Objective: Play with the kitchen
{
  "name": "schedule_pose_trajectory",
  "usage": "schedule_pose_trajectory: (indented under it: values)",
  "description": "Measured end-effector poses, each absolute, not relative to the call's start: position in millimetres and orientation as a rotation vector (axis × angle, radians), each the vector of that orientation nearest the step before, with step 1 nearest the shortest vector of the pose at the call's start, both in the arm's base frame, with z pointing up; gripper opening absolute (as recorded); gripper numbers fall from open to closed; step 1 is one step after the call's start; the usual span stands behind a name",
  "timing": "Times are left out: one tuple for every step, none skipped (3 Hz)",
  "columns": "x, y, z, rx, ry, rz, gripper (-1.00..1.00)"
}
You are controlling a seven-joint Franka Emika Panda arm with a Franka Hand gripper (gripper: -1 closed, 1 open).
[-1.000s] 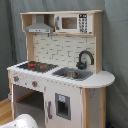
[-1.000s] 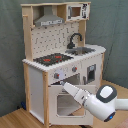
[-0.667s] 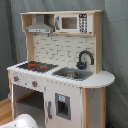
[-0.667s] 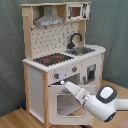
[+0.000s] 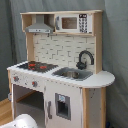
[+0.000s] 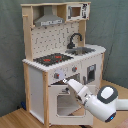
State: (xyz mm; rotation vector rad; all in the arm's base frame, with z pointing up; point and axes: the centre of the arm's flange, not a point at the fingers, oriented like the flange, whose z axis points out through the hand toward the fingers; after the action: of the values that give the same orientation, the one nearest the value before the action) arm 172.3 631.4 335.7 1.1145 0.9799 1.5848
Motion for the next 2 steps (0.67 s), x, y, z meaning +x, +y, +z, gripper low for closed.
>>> schedule_pose_trajectory:
  values:
    - [175.7, 622.7, 326.2, 1.184, 0.934, 1.637, 1.00]
    - [179.5, 610.7, 312.1, 1.262, 0.885, 1.683, 1.00]
